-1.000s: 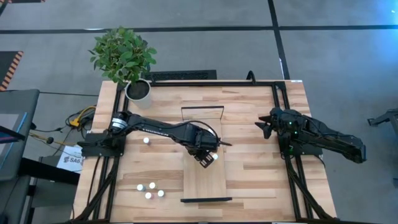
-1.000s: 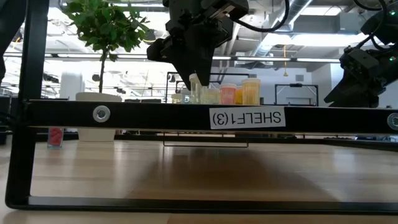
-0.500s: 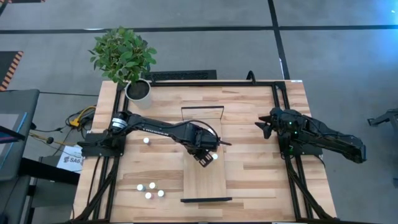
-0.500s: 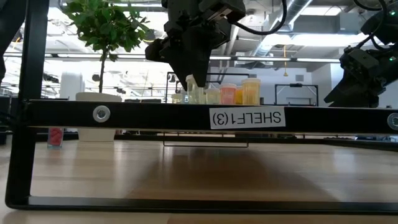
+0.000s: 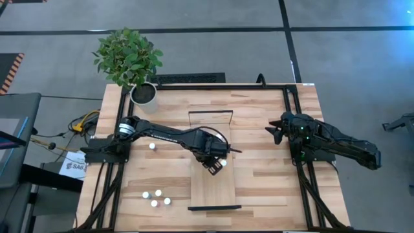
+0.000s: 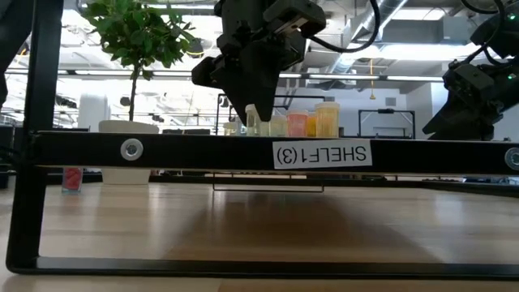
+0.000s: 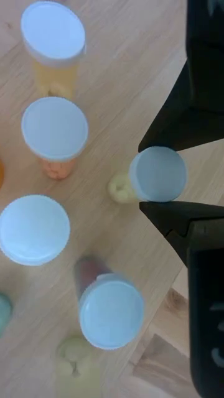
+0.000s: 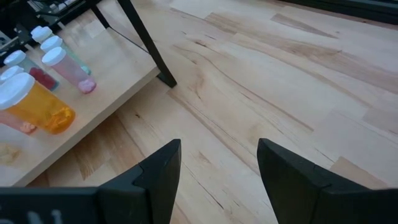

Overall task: Pick and place medicine bottles onto shelf by color
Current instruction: Put the yellow pill bottle on the shelf, then put the blue pill bottle on the shelf

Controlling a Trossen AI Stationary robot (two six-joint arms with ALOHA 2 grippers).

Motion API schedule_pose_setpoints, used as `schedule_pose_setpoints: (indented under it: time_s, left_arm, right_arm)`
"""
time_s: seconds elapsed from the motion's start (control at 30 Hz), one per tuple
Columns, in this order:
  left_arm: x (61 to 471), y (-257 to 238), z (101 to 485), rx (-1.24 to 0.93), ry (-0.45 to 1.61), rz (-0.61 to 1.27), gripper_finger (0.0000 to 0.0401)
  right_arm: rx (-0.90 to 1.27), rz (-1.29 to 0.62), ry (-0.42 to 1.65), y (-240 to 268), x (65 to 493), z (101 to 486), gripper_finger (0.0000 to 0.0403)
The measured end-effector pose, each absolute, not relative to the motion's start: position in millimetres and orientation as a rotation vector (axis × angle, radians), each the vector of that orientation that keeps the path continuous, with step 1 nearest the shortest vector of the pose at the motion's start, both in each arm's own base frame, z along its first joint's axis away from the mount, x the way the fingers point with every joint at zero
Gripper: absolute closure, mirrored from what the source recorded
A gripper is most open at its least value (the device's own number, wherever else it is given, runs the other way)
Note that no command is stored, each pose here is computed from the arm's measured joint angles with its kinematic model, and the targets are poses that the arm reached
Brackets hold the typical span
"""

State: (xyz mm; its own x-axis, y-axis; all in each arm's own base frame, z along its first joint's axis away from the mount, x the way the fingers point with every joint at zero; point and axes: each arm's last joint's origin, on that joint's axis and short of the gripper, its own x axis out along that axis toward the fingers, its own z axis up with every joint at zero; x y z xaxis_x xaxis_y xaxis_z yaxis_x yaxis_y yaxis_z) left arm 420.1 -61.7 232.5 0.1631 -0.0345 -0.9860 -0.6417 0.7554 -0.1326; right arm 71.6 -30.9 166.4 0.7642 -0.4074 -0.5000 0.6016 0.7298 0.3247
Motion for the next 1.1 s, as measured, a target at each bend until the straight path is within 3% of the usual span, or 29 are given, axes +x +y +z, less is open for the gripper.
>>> schedule_pose_setpoints:
  time_s: [0.2,0.4,0.63,0.9,1.1]
  left_arm:
    - [420.2,-60.2,232.0,-0.621,1.351,0.494,0.0295]
    - [419.0,-58.5,238.7,-0.589,1.359,0.545,0.0261]
    - [418.3,-59.1,262.2,-0.624,1.357,0.523,0.0233]
    - [399.0,-56.1,297.0,-0.542,1.444,0.629,0.0231]
    - [385.8,-56.1,327.2,-0.505,1.351,0.568,0.0230]
  right_arm:
    - [0.496,-0.573,0.415,-30.9,71.6,166.5,0.0168]
    - [0.496,-0.573,0.416,-30.9,71.6,166.4,0.0168]
    - [0.497,-0.574,0.416,-30.9,71.6,166.5,0.0168]
    - [0.496,-0.573,0.416,-30.9,71.6,166.5,0.0168]
    - [0.496,-0.573,0.415,-30.9,71.6,166.5,0.0168]
